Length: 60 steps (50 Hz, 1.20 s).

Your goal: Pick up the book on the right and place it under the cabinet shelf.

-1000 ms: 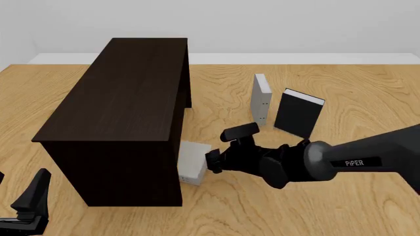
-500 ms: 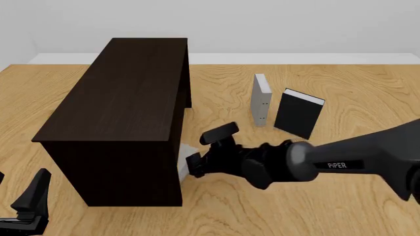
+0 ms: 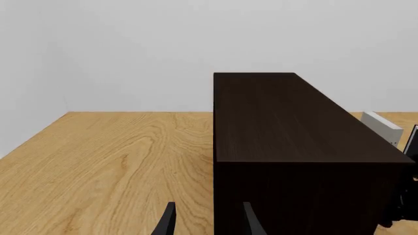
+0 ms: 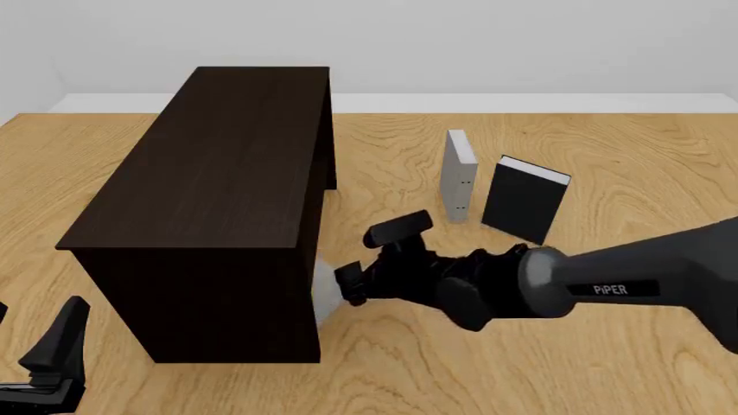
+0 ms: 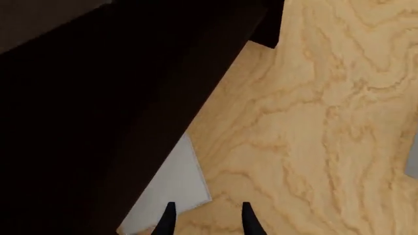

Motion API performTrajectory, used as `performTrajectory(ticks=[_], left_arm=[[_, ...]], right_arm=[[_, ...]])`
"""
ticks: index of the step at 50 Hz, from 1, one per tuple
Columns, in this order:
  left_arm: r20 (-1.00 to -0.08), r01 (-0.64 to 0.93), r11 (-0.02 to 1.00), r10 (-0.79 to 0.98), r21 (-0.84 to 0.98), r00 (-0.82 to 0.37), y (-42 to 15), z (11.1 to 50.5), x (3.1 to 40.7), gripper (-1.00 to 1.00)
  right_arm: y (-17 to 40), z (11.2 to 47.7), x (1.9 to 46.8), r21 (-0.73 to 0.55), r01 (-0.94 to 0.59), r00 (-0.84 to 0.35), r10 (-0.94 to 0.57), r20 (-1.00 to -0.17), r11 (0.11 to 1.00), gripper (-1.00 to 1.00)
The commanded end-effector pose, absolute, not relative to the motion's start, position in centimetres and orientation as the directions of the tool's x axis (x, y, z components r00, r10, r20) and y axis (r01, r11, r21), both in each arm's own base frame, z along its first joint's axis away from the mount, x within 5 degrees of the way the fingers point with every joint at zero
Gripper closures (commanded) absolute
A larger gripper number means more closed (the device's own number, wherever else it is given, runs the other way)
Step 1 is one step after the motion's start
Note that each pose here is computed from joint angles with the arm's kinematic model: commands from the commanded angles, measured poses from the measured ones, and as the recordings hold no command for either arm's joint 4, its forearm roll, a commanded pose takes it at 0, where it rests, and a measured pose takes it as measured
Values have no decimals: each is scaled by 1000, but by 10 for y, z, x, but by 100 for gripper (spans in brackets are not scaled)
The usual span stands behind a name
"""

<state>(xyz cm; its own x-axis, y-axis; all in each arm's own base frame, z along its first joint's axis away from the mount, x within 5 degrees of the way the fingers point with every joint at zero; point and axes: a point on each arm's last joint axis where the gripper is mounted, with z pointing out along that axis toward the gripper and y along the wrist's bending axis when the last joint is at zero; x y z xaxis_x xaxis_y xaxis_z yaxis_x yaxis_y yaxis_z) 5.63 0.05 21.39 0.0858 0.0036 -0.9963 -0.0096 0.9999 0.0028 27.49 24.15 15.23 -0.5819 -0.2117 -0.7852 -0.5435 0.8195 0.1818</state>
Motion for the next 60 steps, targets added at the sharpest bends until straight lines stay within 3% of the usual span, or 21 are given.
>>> performTrajectory(ticks=[1,41,60], left_arm=[[-996,-10,1000,4,3,86,1,214,56,-100],[-996,-10,1000,4,3,86,1,214,56,-100],[-996,-10,1000,4,3,86,1,214,56,-100]], right_arm=[[216,169,270,189,-507,-572,-165,-804,841,-100],[139,286,210,128,-505,-368,-78,-927,853,-100],[108,317,185,62,-487,-254,-73,-964,871,-100]])
